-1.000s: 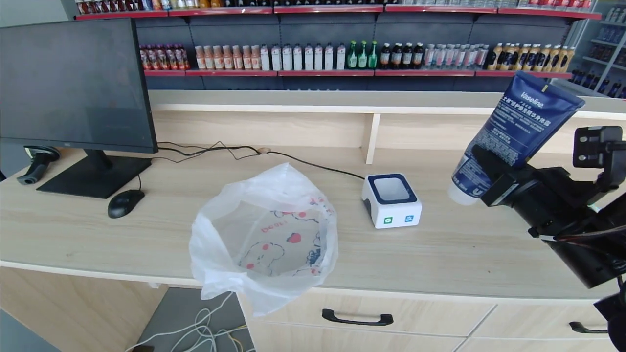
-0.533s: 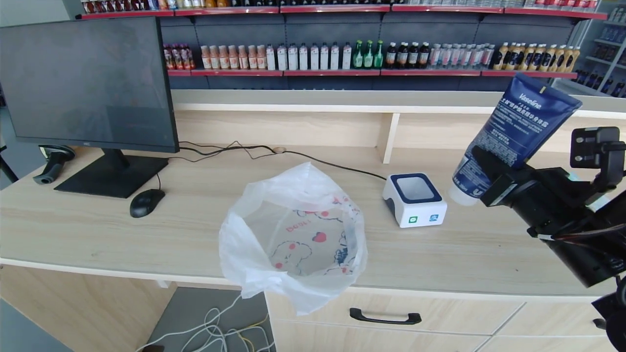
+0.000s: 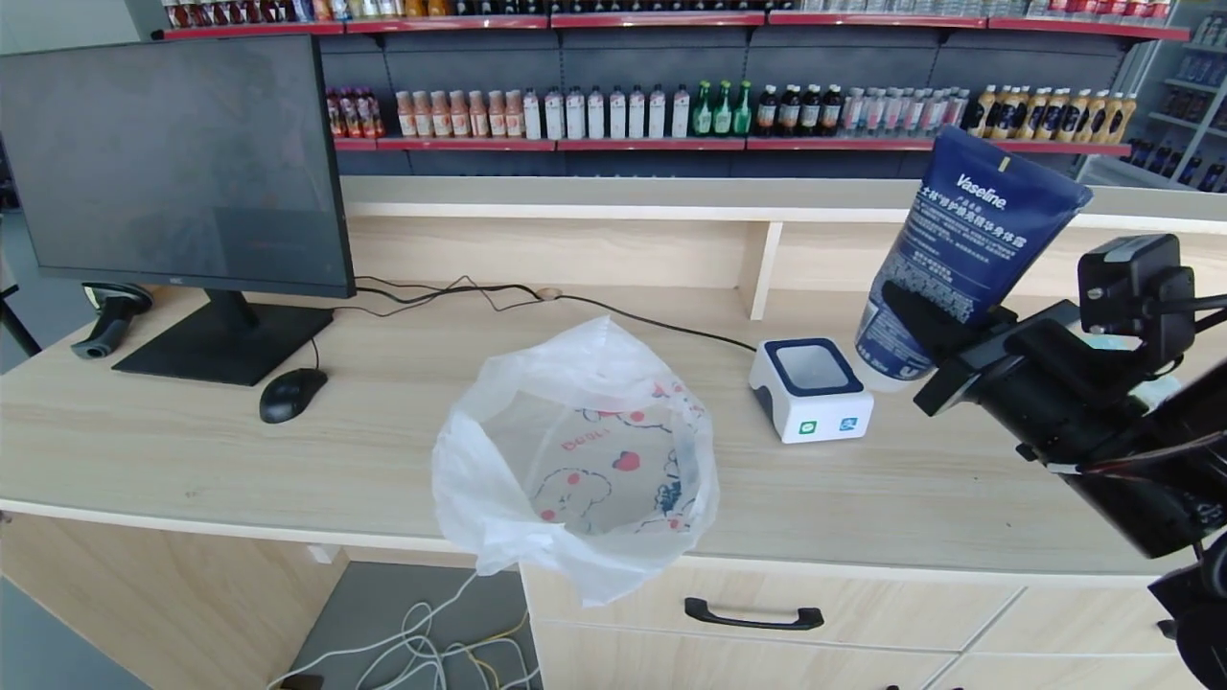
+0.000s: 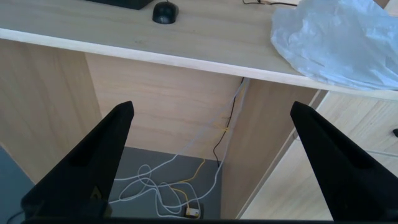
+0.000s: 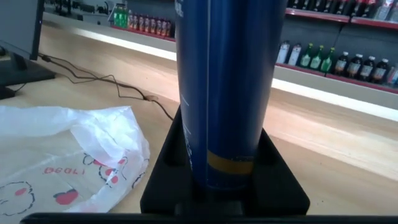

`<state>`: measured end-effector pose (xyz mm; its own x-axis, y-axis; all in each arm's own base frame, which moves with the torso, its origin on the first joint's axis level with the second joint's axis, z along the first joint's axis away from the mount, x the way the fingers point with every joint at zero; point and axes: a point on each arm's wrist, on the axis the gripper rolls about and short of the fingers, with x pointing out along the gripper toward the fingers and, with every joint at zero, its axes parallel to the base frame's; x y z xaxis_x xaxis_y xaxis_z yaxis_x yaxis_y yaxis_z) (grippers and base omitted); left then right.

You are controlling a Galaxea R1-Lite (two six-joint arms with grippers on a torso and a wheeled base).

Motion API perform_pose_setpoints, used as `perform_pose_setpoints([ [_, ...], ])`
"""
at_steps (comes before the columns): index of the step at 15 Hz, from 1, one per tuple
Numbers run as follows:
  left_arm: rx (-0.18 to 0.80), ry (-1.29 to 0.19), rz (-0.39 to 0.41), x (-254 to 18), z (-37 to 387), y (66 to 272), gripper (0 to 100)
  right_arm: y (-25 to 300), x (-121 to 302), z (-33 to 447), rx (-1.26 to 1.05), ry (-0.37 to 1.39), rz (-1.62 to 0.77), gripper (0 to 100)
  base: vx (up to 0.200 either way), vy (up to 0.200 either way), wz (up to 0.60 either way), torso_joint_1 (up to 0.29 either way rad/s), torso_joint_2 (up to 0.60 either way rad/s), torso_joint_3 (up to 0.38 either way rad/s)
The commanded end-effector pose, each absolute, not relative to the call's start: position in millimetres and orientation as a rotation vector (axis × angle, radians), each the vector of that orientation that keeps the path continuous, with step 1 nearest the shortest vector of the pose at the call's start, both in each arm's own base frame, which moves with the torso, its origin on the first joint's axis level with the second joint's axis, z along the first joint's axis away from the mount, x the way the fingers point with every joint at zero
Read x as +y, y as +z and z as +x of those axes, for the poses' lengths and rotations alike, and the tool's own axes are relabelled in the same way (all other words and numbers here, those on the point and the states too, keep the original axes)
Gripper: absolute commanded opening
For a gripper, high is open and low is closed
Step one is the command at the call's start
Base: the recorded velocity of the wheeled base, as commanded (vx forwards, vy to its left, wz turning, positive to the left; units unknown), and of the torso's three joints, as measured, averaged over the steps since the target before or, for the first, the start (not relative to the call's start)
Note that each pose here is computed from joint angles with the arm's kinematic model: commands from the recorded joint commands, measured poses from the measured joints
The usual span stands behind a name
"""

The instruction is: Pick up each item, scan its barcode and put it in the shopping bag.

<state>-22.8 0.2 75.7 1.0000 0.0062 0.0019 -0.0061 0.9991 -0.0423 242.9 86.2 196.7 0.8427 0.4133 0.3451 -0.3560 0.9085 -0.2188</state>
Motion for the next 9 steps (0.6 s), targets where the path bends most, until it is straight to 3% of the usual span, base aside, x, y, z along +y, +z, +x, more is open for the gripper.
perform_pose_setpoints([
  [1,0.0,0.006,-0.043,0,-23,76,100,194,89,247,-0.393,0.41,-0.172,0,0.0,0.0,0.0,0.0,0.0,0.0],
  [5,-0.002,0.008,-0.043,0,-23,76,100,202,112,272,-0.454,0.427,-0.176,0,0.0,0.0,0.0,0.0,0.0,0.0],
  [9,-0.003,0.005,-0.043,0,-23,76,100,178,109,288,-0.389,0.396,-0.268,0,0.0,0.0,0.0,0.0,0.0,0.0],
])
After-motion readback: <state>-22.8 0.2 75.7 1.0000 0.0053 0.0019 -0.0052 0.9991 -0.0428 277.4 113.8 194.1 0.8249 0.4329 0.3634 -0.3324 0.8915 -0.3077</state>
